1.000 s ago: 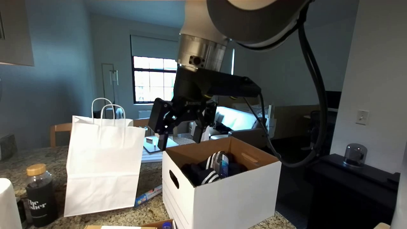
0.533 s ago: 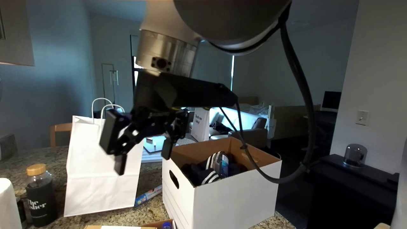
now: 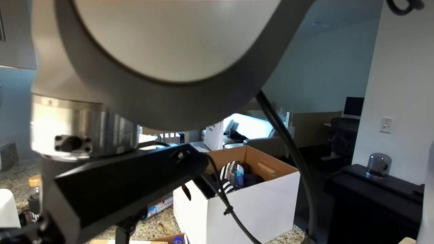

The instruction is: Pick up two empty bottles and place them in the white storage box

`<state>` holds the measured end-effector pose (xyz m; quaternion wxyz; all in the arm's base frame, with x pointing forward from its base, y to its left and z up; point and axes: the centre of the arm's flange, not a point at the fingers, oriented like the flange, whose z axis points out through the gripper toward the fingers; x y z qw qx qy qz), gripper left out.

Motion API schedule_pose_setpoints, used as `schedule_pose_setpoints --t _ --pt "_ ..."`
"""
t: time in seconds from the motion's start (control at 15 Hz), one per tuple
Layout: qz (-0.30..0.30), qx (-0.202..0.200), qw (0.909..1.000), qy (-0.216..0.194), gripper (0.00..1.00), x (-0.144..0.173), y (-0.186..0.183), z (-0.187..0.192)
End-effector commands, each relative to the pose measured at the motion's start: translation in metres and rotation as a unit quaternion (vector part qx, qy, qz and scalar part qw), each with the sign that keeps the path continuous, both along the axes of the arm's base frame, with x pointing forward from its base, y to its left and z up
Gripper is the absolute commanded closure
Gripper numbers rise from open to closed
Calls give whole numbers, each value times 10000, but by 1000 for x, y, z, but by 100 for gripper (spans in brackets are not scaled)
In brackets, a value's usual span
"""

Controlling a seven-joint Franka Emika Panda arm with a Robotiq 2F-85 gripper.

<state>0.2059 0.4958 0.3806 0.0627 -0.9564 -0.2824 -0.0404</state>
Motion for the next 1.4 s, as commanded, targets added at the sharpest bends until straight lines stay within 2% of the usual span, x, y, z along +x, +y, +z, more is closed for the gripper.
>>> schedule_pose_setpoints --t 0.0,0.2,0.47,0.53,0.67,0.73,1.0,1.13,1.33 --pt "49 26 9999 83 0 0 6 -2" --pt "73 84 9998 161 0 4 12 -2" --pt "478 197 9987 -35 0 -14 54 -27" --pt "539 175 9983 100 0 -19 68 -41" --pt "317 209 9956 856 0 -18 82 -76" --pt "303 138 9937 1073 0 -15 86 -94" --pt "-109 135 9796 2004 0 15 101 -152" --pt "-403 423 9699 2363 0 31 114 -160" --pt "-789 900 9601 2528 0 44 127 -161"
